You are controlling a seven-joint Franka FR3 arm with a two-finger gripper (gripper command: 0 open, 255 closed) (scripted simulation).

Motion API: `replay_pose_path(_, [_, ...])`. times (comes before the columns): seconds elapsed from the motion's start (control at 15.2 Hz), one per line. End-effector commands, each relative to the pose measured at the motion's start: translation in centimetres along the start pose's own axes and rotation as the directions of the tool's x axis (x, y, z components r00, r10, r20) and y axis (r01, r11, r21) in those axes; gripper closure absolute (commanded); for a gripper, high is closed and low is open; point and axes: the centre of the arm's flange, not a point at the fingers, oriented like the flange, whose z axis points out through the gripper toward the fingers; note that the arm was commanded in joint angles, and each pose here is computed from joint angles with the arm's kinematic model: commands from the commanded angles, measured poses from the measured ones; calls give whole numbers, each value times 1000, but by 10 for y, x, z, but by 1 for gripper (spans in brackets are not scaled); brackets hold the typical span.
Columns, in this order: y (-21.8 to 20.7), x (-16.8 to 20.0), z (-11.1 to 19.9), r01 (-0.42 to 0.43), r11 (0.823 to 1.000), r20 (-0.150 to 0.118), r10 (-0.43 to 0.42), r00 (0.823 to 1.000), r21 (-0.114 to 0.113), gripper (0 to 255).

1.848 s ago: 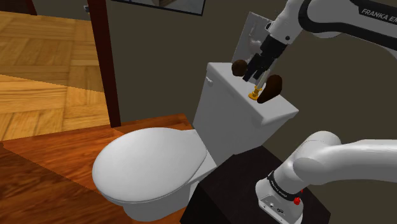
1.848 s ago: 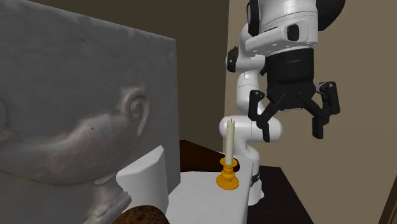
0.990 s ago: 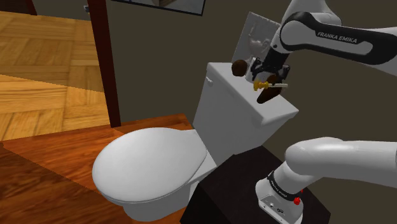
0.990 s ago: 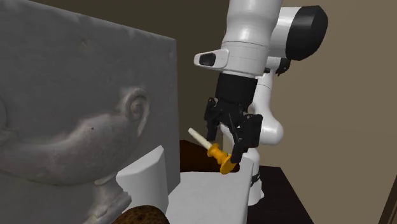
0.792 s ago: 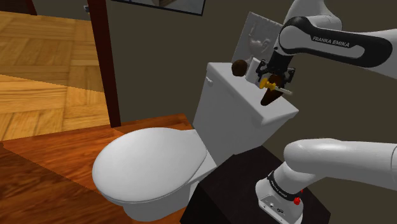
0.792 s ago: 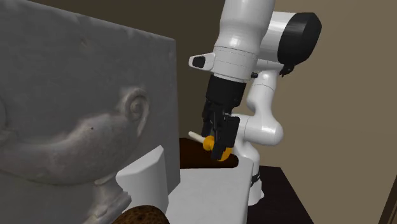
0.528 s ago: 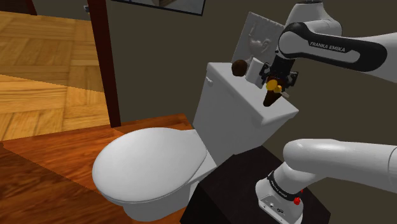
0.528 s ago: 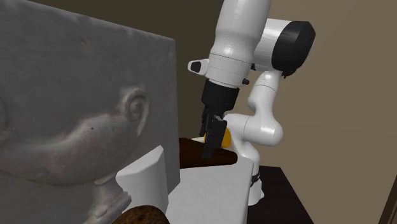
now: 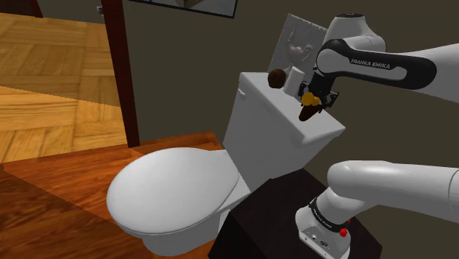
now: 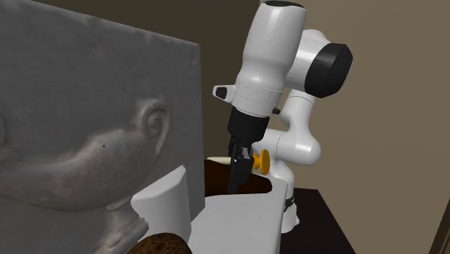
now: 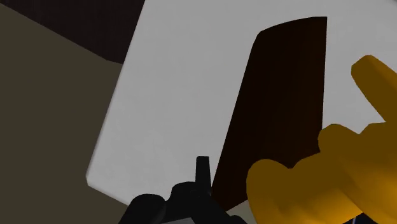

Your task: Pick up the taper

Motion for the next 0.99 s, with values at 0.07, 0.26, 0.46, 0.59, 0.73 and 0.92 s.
replay_pose_path(0.07, [0, -1, 2, 0, 1000, 2, 0, 1000, -2, 255])
replay_pose_path(0.26, [0, 0, 1, 0, 1000, 2, 0, 1000, -2, 255])
replay_pose_path(0.46, [0, 0, 3, 0, 1000, 2, 0, 1000, -2, 255])
replay_pose_path(0.59, [2, 2, -7, 0, 1000, 2, 0, 1000, -2, 255])
replay_pose_path(0.73, [3, 5, -18, 0, 1000, 2, 0, 1000, -2, 255])
replay_pose_path(0.92, [5, 8, -33, 0, 1000, 2, 0, 1000, -2, 255])
